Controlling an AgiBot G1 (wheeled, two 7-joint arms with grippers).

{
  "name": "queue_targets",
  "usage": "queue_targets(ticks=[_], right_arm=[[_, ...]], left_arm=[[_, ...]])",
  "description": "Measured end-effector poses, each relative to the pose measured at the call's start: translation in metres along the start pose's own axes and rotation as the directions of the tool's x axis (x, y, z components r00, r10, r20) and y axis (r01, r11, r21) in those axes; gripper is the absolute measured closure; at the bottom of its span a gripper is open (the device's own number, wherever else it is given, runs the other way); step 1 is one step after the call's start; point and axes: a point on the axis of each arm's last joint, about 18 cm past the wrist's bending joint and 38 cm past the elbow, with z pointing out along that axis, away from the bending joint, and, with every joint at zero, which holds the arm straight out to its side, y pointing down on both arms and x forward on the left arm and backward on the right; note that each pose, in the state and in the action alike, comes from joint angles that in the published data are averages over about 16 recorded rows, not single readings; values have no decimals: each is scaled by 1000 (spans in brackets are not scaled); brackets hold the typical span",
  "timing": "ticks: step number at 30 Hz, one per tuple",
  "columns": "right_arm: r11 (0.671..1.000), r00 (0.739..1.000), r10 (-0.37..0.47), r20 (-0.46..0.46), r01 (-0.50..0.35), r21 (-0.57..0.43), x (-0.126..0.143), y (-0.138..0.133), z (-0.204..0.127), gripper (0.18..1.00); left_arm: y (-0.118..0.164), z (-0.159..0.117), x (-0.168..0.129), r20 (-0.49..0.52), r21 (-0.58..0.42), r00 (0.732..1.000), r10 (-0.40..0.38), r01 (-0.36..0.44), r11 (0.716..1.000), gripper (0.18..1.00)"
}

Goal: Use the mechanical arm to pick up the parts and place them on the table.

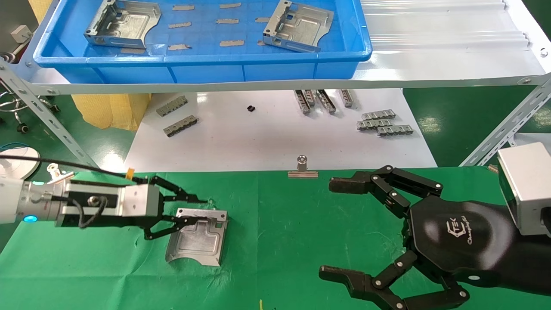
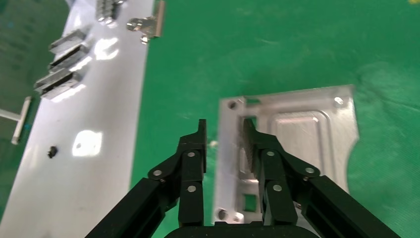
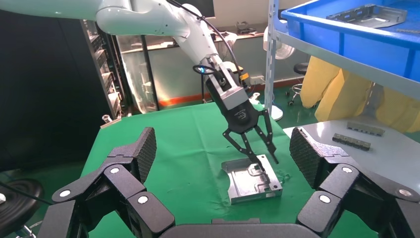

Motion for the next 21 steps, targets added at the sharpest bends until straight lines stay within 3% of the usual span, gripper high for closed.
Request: queue_targets(ticks=[6, 14, 21], right_arm=[[1000, 1000, 0, 0, 0, 0, 0, 0, 0, 179], [1000, 1000, 0, 0, 0, 0, 0, 0, 0, 179], [1000, 1000, 0, 0, 0, 0, 0, 0, 0, 179]], left_arm=[[-4, -5, 0, 40, 71, 989, -140, 137, 988, 784], [-1, -17, 3, 98, 189, 928, -360, 338, 922, 632], [2, -22, 5, 116, 228, 897, -426, 393, 891, 478]])
